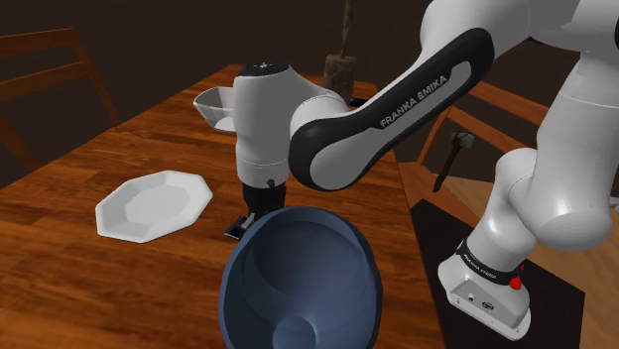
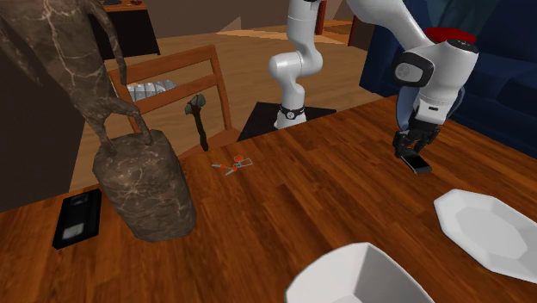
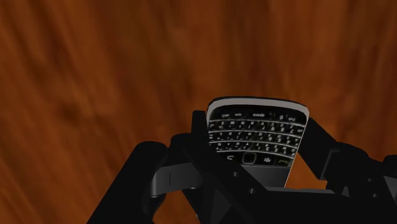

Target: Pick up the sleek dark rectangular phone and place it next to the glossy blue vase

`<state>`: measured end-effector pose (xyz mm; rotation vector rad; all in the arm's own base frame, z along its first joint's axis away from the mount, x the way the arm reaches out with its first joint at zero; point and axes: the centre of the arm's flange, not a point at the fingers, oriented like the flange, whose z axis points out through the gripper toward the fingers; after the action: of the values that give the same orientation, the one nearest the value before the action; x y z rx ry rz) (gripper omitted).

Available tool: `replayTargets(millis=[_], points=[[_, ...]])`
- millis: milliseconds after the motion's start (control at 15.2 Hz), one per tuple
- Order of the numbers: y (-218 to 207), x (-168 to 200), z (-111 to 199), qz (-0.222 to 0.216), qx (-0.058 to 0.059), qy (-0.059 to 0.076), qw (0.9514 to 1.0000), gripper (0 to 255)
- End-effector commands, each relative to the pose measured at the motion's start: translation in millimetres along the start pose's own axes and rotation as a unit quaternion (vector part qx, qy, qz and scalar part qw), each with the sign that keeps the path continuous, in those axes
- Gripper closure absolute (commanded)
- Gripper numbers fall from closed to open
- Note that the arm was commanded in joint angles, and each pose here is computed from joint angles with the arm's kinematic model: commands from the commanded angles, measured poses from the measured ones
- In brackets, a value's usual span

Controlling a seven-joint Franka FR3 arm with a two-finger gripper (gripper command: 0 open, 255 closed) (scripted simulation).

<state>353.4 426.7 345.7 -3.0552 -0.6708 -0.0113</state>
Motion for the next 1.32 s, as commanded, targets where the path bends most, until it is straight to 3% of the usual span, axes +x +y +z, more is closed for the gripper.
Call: replayTargets(millis=[0, 264, 330, 660, 924, 1254], points=[[0.2, 0.0, 0.6, 0.000, 0.000, 0.000, 1.0000, 255], [0.2, 0.0, 0.6, 0.000, 0.000, 0.000, 1.0000, 255], [0.2, 0.0, 0.6, 0.000, 0.000, 0.000, 1.0000, 0], [0.2, 0.0, 0.6, 0.000, 0.000, 0.000, 1.0000, 0], [0.2, 0.0, -49.4, 0.000, 0.000, 0.000, 1.0000, 0], [0.2, 0.0, -49.4, 0.000, 0.000, 0.000, 1.0000, 0]])
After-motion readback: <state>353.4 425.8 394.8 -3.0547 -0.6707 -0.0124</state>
